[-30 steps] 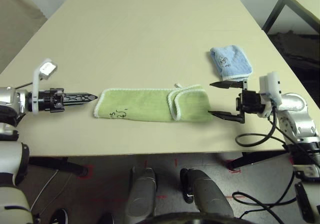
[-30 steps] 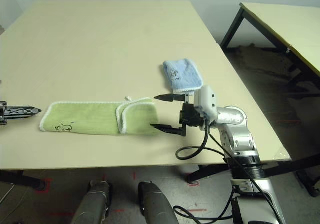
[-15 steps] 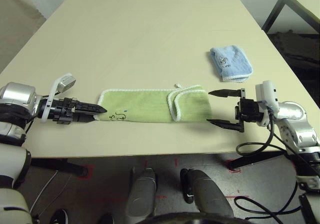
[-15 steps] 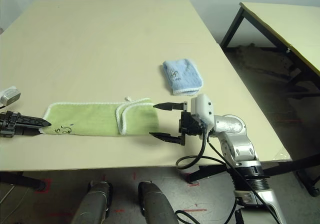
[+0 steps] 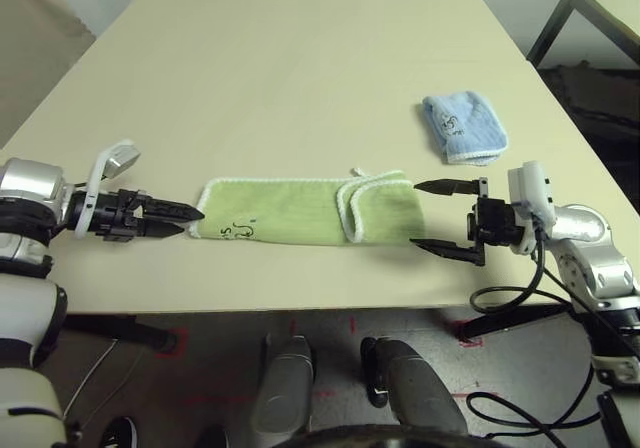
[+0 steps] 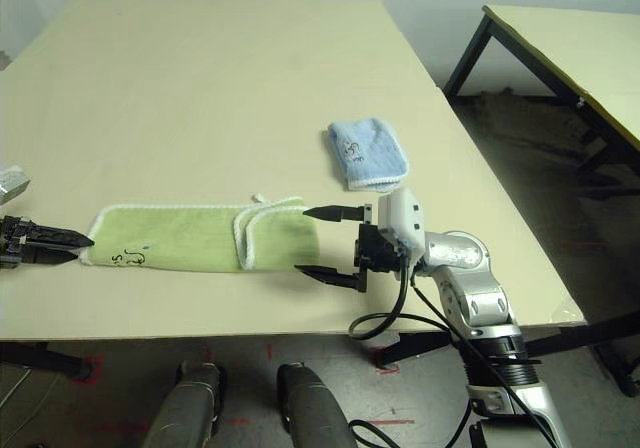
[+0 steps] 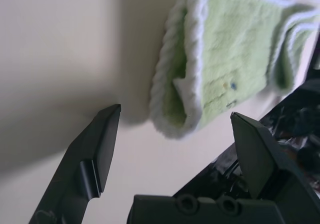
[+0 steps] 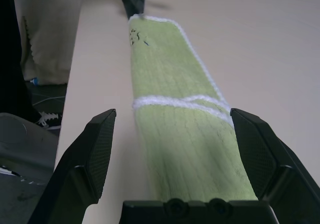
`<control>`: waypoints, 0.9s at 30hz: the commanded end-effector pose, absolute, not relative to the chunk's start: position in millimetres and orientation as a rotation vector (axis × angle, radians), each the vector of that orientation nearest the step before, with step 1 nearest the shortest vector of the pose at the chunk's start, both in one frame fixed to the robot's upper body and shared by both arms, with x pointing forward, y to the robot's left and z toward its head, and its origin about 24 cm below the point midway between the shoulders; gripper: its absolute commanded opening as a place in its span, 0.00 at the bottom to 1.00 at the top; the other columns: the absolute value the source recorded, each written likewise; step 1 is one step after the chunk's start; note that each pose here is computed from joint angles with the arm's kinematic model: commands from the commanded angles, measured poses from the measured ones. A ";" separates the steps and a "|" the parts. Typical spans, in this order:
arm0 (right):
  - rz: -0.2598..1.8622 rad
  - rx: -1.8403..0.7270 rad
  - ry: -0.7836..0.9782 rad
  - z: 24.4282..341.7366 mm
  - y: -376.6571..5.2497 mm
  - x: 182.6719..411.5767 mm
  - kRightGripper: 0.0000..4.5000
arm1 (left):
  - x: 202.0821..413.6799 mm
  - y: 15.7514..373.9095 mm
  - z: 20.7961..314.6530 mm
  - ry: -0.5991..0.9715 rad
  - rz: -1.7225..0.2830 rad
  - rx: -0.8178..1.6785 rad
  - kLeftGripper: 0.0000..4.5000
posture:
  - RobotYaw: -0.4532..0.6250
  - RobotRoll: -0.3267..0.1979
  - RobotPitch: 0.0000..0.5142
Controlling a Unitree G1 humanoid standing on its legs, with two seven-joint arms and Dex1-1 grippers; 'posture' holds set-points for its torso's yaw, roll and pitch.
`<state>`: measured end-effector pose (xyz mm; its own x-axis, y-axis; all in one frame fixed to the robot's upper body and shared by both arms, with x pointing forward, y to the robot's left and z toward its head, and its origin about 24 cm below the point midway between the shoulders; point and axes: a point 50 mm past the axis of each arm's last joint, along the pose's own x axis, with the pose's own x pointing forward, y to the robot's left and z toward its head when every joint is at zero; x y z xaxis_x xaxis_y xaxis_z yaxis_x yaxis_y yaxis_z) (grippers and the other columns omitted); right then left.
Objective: Fold the towel and set it aside.
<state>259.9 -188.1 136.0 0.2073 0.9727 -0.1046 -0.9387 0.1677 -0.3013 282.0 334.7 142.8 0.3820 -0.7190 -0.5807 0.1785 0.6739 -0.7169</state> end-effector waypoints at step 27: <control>1.376 -0.324 -0.088 130.7 -188.1 254.1 1.00 | 278.7 342.7 129.3 1.013 -0.657 -0.582 0.01 | 0.42 0.62 0.33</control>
